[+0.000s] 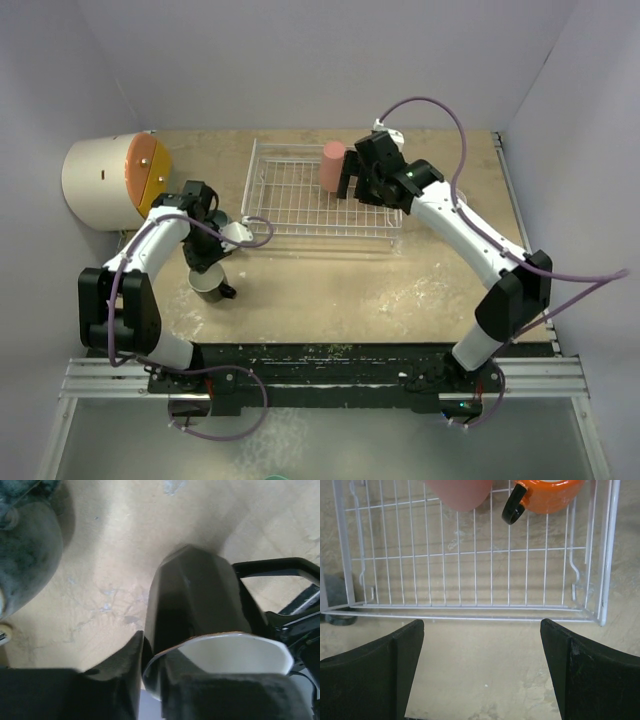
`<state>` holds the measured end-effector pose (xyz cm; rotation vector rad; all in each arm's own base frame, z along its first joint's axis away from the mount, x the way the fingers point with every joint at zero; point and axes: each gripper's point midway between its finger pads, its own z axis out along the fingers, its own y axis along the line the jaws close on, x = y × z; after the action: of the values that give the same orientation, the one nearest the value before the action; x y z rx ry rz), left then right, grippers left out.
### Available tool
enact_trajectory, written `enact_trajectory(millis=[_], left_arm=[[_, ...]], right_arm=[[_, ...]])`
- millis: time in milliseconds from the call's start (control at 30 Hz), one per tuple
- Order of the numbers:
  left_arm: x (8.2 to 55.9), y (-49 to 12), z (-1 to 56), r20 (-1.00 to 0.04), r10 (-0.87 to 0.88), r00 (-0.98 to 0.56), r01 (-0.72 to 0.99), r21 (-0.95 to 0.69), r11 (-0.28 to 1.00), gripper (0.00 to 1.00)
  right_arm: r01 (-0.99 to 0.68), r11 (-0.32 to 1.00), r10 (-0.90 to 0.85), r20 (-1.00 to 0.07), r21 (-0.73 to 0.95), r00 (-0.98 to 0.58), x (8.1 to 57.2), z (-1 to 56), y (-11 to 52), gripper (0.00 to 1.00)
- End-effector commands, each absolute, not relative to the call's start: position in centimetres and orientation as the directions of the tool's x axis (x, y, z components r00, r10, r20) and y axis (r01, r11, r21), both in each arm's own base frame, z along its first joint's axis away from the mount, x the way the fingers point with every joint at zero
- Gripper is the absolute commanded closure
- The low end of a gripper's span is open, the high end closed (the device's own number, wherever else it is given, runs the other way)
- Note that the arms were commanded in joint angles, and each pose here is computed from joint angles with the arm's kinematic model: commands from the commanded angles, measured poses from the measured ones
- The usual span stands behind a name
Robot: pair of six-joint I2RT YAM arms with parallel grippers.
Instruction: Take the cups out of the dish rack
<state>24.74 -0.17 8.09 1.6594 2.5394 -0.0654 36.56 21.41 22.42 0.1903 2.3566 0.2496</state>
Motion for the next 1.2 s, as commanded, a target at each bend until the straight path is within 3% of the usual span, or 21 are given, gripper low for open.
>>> enact_trajectory(millis=[0, 33, 100, 133, 433, 500, 533, 900, 1167], left_arm=[[27.7, 0.1, 9.7, -0.149, 0.913, -0.38, 0.909, 0.122, 0.398, 0.62], [27.7, -0.1, 10.3, -0.166, 0.911, -0.378, 0.908, 0.124, 0.399, 0.45], [28.0, -0.8, 11.9, -0.214, 0.904, -0.369, 0.905, 0.139, 0.402, 0.23], [28.2, -1.2, 12.8, -0.243, 0.898, -0.367, 0.902, 0.145, 0.407, 0.2], [28.1, -6.3, 21.1, -0.533, 0.776, -0.338, 0.882, 0.107, 0.458, 0.18], [28.0, -7.1, 22.3, -0.579, 0.748, -0.325, 0.879, 0.107, 0.464, 0.1], [28.0, -7.4, 22.8, -0.602, 0.731, -0.321, 0.874, 0.108, 0.473, 0.01], [28.8, -9.6, 24.4, -0.769, 0.542, -0.338, 0.791, 0.08, 0.607, 0.01], [29.3, -10.3, 24.4, -0.83, 0.449, -0.329, 0.751, 0.058, 0.658, 0.01]], right_arm=[[0.152, 0.97, 0.244, -0.7, 0.192, -0.671, 38.9, 22.8, 20.4, 0.01], [0.166, 0.969, 0.248, -0.7, 0.185, -0.669, 39.4, 22.3, 20.4, 0.02], [0.2, 0.967, 0.25, -0.707, 0.155, -0.661, 40.7, 21.2, 20.5, 0.04], [0.224, 0.965, 0.251, -0.71, 0.134, -0.657, 41.3, 20.5, 20.4, 0.05], [0.373, 0.928, 0.246, -0.737, -0.009, -0.63, 45.4, 16.2, 19.7, 0.22], [0.39, 0.92, 0.236, -0.744, -0.035, -0.625, 45.9, 15.5, 19.5, 0.25], [0.397, 0.917, 0.233, -0.747, -0.044, -0.622, 46.1, 15.2, 19.3, 0.26], [0.412, 0.903, 0.168, -0.785, -0.119, -0.597, 48.7, 13.4, 19.0, 0.42], [0.394, 0.906, 0.124, -0.792, -0.155, -0.598, 48.4, 12.8, 18.4, 0.76]])
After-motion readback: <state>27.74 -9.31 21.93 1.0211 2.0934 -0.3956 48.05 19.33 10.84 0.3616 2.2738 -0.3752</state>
